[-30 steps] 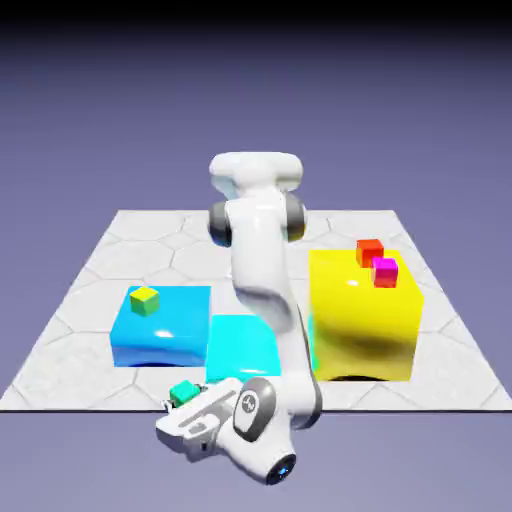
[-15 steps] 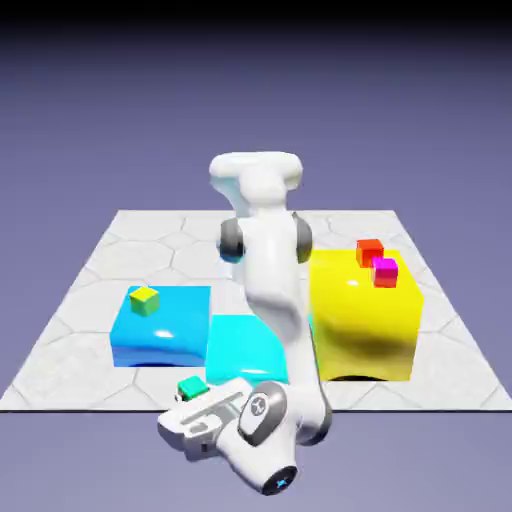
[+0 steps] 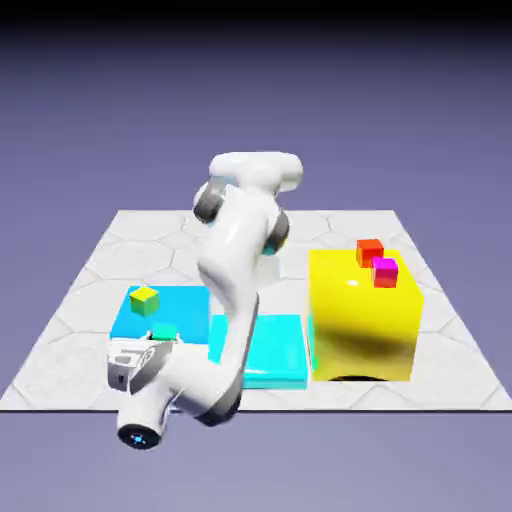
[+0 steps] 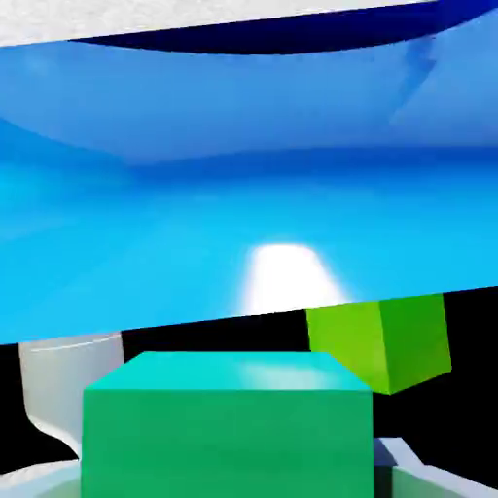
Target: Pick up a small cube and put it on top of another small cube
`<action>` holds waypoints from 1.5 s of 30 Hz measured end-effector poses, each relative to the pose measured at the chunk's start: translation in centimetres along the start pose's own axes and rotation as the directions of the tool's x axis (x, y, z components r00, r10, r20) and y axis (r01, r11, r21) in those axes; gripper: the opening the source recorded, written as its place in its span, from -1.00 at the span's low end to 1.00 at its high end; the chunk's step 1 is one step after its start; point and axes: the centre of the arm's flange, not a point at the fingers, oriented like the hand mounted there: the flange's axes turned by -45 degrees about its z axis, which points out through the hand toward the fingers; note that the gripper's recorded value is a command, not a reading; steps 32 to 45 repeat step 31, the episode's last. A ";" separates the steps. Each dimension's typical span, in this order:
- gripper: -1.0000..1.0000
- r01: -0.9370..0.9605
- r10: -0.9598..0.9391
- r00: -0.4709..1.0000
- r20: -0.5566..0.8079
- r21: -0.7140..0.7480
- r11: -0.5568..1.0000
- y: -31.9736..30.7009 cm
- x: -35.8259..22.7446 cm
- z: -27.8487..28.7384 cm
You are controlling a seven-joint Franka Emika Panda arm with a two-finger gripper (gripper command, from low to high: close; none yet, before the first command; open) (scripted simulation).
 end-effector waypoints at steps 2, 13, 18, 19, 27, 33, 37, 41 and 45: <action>-1.00 -0.007 0.008 1.000 -0.012 0.090 0.996 1.6 -1.5 0.4; -1.00 0.001 -0.023 0.999 0.026 0.647 0.762 14.1 -3.9 8.4; -1.00 0.030 -0.031 0.999 -0.016 0.836 0.548 19.5 -5.7 12.6; -1.00 0.038 -0.030 0.999 -0.026 0.866 0.499 20.5 -6.0 13.6; -1.00 0.005 -0.060 0.998 0.025 0.892 0.452 18.2 -2.1 18.0; 1.00 0.004 -0.059 0.998 0.026 0.891 0.454 16.9 -1.7 18.8; 1.00 0.004 -0.059 0.998 0.026 0.891 0.454 16.9 -1.7 18.8; 1.00 0.004 -0.059 0.998 0.026 0.891 0.454 16.9 -1.7 18.8; 1.00 0.004 -0.059 0.998 0.026 0.891 0.454 16.9 -1.7 18.8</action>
